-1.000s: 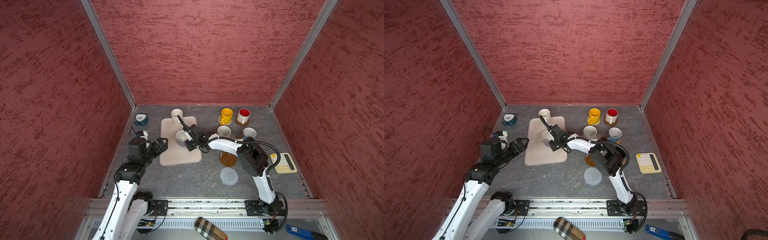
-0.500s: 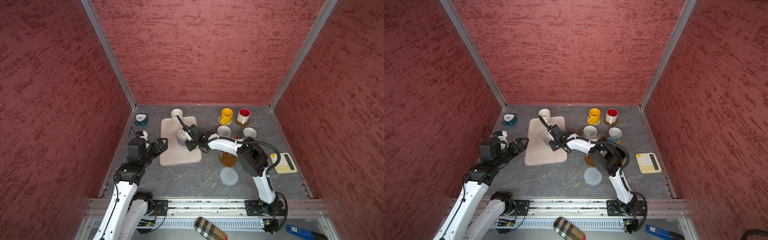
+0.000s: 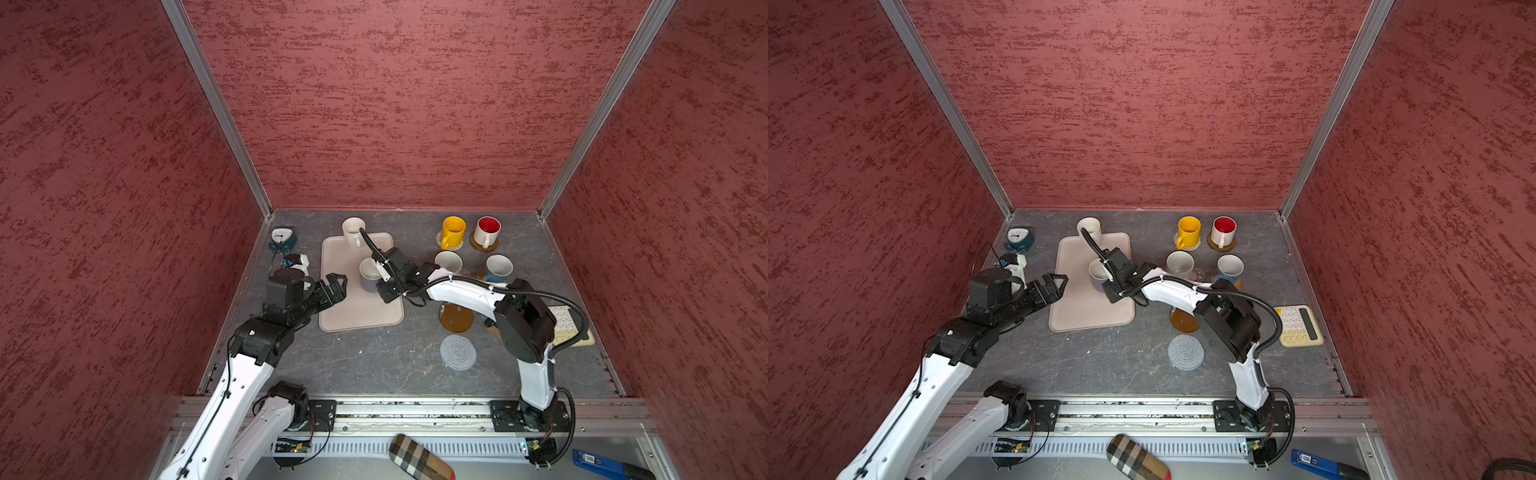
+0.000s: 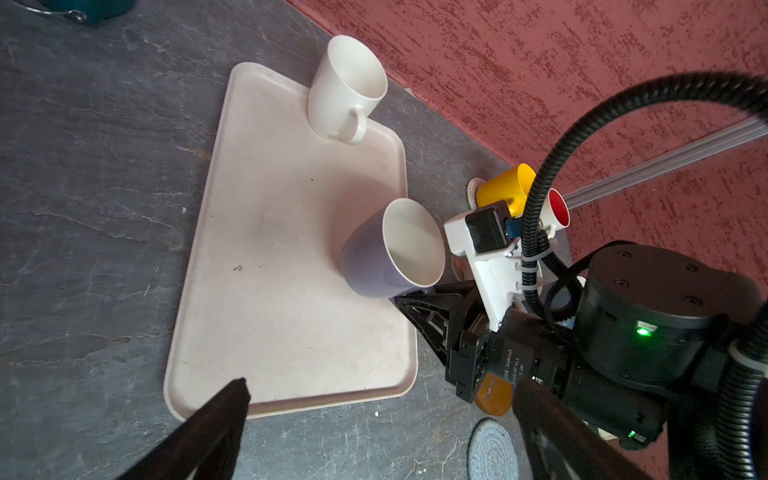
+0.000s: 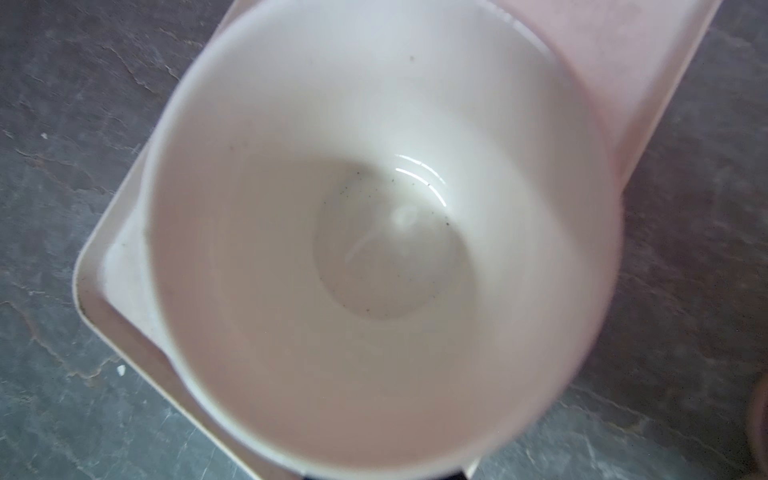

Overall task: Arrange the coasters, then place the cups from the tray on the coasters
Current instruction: 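Lower the lavender mug onto the amber coaster with the right gripper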

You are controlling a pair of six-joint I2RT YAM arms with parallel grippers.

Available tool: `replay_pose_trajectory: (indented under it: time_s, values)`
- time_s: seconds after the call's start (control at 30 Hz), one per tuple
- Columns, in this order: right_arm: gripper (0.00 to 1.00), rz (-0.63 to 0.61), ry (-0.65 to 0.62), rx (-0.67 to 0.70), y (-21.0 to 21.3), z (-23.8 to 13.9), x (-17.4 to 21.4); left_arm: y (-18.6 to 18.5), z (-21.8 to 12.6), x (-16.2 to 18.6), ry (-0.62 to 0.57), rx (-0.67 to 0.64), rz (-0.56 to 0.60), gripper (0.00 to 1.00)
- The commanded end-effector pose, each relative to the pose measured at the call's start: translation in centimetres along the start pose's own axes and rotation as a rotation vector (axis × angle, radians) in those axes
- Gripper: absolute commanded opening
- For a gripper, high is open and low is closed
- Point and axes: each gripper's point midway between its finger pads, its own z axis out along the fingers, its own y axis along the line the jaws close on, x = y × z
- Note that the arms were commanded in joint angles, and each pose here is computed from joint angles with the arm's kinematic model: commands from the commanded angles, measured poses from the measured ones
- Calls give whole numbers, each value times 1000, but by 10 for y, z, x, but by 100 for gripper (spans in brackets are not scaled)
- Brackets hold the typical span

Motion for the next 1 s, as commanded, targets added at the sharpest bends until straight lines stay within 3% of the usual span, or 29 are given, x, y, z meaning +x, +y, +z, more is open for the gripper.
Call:
replay_pose_trajectory:
  time_s: [0.0, 0.5, 0.97]
  values:
    - [0, 1, -156, 1, 7, -49, -37, -3, -4, -3, -16, -51, 53, 100]
    - [0, 48, -179, 80, -24, -137, 30, -66, 28, 6, 31, -15, 171, 100]
    - [0, 136, -67, 287, -75, -157, 118, -105, 78, 36, 111, 7, 213, 100]
